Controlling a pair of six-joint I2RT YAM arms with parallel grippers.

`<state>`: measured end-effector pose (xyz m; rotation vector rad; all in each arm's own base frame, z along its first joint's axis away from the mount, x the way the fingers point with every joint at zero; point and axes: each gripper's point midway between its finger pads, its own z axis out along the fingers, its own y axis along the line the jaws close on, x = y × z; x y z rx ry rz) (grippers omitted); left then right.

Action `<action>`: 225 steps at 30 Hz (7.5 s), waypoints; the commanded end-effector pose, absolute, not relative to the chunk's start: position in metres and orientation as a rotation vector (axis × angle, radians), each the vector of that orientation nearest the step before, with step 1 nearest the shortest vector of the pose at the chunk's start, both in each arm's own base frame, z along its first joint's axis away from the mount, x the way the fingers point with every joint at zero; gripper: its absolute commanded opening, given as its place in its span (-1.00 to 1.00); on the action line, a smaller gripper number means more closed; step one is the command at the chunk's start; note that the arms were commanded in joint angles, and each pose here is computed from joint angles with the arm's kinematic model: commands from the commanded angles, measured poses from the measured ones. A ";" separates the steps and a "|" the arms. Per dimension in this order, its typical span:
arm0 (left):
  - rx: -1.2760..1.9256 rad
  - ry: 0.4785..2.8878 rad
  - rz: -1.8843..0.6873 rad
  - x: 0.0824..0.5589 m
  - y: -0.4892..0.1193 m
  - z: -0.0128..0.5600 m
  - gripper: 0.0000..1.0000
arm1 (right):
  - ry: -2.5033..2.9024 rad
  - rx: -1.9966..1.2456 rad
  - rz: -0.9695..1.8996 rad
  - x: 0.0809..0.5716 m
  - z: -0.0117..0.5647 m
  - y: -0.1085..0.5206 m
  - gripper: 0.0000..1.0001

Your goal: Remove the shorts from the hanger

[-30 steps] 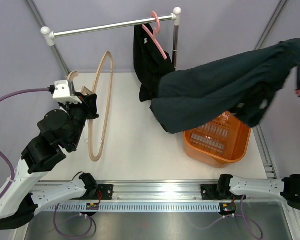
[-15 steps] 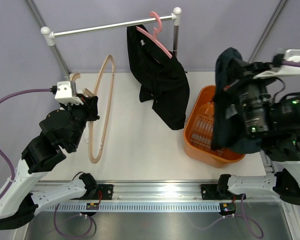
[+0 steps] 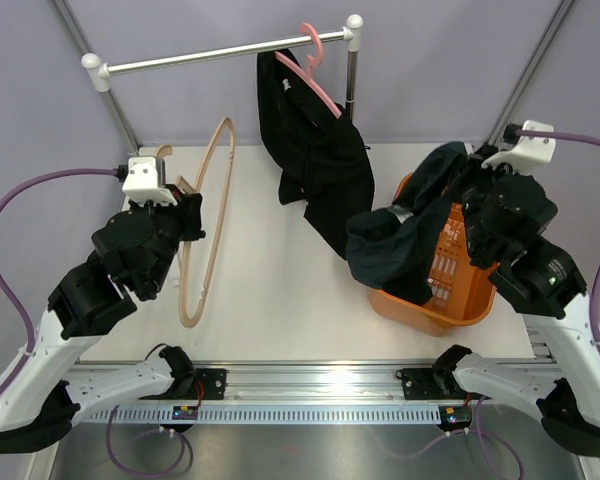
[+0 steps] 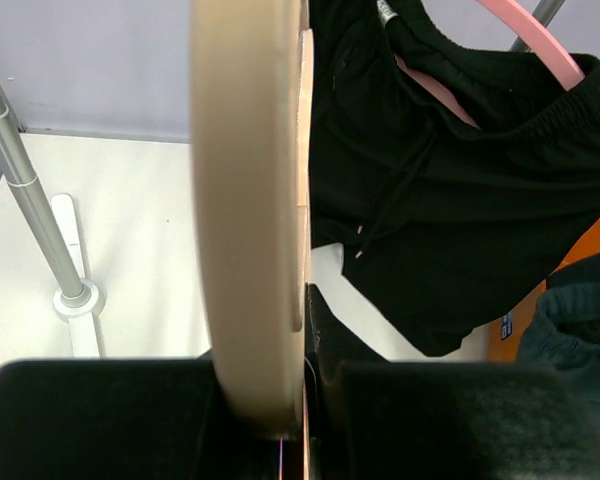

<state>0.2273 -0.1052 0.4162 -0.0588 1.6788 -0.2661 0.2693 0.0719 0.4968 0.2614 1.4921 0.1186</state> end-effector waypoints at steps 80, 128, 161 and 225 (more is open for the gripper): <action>-0.248 1.718 -0.209 0.454 -0.039 0.473 -0.40 | 1.792 0.277 0.499 0.260 0.339 0.106 0.57; -0.046 1.482 -0.394 0.428 -0.283 0.514 0.74 | 1.825 0.272 0.467 0.231 0.341 0.089 0.56; -0.104 1.470 -0.151 0.532 -0.275 0.458 0.30 | 1.779 0.258 0.442 0.207 0.349 0.070 0.58; 0.416 1.732 -0.364 0.369 -0.234 0.481 -1.00 | 1.767 0.196 0.472 0.244 0.364 0.098 0.60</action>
